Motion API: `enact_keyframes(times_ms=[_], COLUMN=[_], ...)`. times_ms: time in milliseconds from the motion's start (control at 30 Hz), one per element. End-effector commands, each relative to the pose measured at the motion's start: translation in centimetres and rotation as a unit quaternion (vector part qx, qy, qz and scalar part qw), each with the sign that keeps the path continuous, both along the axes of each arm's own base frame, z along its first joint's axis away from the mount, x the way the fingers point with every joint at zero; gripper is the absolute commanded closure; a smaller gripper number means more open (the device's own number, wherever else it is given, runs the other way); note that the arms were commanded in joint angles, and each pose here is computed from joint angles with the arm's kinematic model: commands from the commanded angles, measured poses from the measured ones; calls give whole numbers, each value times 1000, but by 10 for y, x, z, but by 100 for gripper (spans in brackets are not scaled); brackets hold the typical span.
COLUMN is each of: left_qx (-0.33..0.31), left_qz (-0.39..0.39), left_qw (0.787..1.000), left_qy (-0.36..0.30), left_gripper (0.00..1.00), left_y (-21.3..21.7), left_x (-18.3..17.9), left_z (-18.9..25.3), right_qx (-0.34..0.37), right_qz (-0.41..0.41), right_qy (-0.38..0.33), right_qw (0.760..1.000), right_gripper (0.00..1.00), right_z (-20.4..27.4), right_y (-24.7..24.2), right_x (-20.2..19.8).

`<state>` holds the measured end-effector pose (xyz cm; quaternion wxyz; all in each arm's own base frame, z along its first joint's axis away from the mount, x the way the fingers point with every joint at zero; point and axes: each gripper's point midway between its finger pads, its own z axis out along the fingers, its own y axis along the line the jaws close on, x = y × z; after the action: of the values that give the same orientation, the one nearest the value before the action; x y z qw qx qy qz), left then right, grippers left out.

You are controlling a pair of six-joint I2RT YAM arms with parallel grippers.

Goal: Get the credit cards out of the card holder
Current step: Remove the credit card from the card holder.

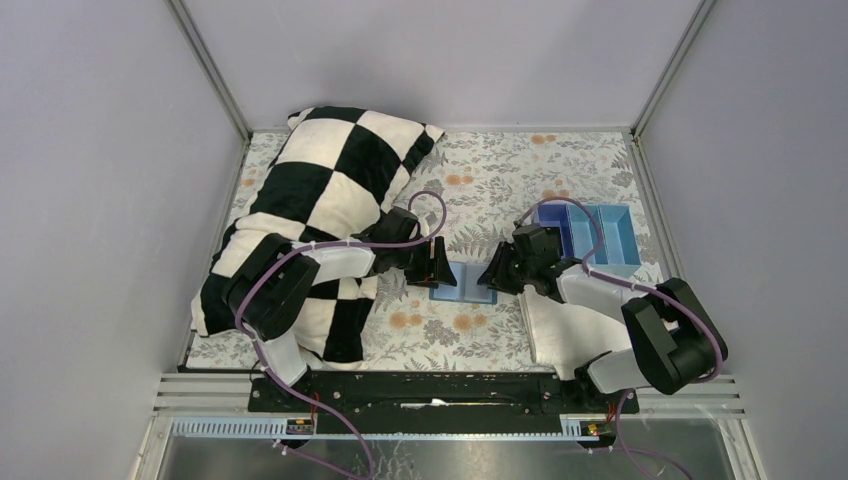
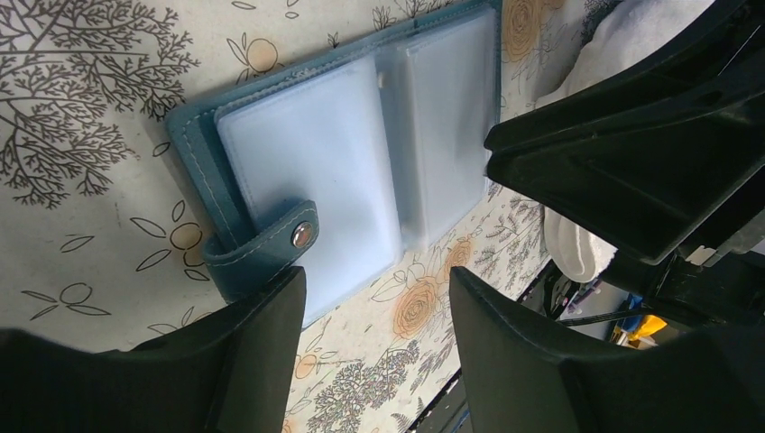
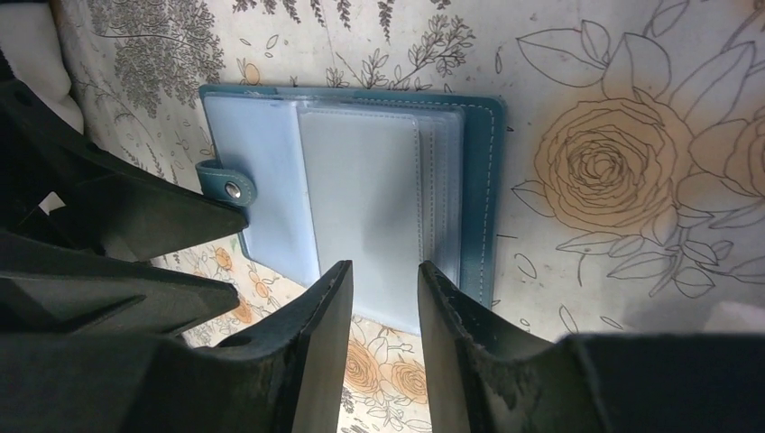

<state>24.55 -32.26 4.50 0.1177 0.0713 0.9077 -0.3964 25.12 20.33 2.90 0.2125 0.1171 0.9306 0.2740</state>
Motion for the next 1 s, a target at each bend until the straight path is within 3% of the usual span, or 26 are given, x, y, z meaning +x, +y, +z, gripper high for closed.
enact_keyframes(times_ms=[0, 667, 967], left_qx=[-9, -18, -27], left_qz=[-2, -19, -23], left_qw=[1000, 999, 997], left_qy=[-11, -20, -72], left_gripper=[36, 36, 36], left_y=[-2, -8, -8], left_x=[5, 7, 16], left_z=[-2, 7, 58], right_qx=[19, 119, -3], right_qz=[3, 17, -3], right_qy=[-11, -23, -34], right_qw=[1000, 993, 999], right_gripper=[60, 60, 60], right_z=[2, 24, 14], right_y=[9, 37, 2], right_x=[6, 7, 14])
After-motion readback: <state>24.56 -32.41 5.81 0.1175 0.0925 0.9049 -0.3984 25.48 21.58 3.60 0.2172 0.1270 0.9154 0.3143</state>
